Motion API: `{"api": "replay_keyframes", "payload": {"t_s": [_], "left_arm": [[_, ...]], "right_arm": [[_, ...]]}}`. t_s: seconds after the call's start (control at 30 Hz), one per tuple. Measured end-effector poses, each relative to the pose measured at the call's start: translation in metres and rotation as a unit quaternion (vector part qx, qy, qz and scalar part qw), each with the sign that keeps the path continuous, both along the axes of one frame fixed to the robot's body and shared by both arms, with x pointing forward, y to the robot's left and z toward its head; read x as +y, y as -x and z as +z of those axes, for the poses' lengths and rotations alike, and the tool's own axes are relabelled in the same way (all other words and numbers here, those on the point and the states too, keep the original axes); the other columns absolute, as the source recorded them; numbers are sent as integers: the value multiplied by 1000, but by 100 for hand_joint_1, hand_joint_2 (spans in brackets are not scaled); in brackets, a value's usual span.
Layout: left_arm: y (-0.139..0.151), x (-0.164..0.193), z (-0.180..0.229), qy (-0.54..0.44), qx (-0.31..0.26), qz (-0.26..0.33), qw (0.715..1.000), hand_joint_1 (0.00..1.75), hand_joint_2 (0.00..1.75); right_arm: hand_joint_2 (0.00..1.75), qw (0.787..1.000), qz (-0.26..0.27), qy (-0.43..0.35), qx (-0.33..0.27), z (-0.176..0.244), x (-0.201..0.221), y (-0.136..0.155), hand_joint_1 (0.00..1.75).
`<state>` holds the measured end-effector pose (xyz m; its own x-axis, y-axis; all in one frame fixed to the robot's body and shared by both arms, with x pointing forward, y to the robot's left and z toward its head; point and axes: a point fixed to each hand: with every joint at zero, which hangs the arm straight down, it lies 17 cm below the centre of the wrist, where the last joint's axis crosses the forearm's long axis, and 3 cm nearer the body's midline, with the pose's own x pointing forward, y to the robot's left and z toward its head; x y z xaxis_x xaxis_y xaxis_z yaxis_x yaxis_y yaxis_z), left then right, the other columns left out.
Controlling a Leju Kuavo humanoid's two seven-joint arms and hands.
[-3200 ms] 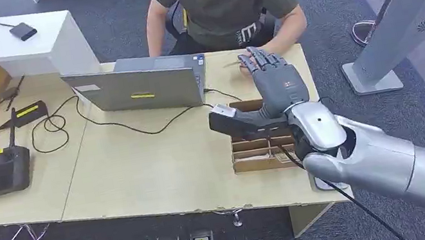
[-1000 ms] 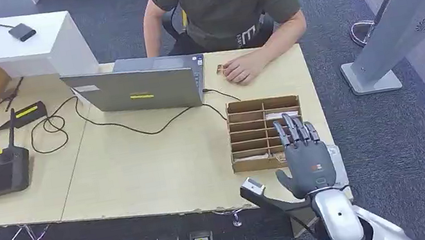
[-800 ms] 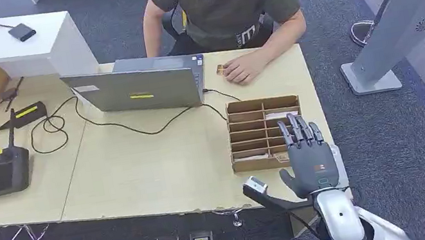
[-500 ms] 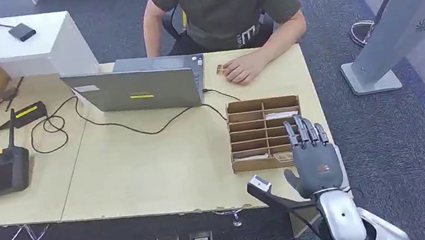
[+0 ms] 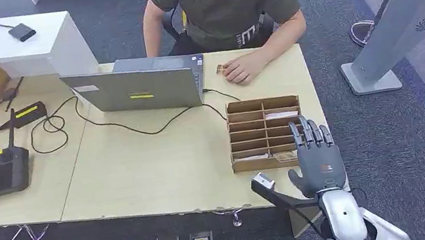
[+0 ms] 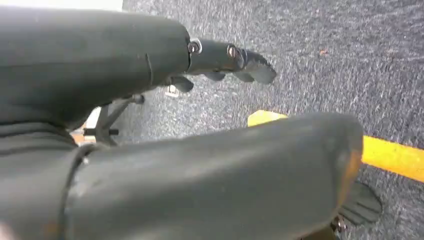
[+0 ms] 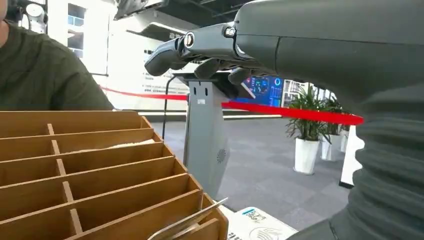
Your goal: Pass the card to the sensor for recognition and then transmit it.
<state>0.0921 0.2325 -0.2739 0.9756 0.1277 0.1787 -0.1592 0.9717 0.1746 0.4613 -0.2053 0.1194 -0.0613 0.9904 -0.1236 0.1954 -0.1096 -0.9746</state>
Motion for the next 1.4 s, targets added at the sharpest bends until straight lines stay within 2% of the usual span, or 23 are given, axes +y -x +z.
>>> {"api": "replay_keyframes", "payload": {"t_s": [1.4], "left_arm": [[0, 7, 0, -7, -1, 4, 1000, 0, 0]], "right_arm": [[175, 999, -5, -3, 44, -28, 17, -9, 0]]}}
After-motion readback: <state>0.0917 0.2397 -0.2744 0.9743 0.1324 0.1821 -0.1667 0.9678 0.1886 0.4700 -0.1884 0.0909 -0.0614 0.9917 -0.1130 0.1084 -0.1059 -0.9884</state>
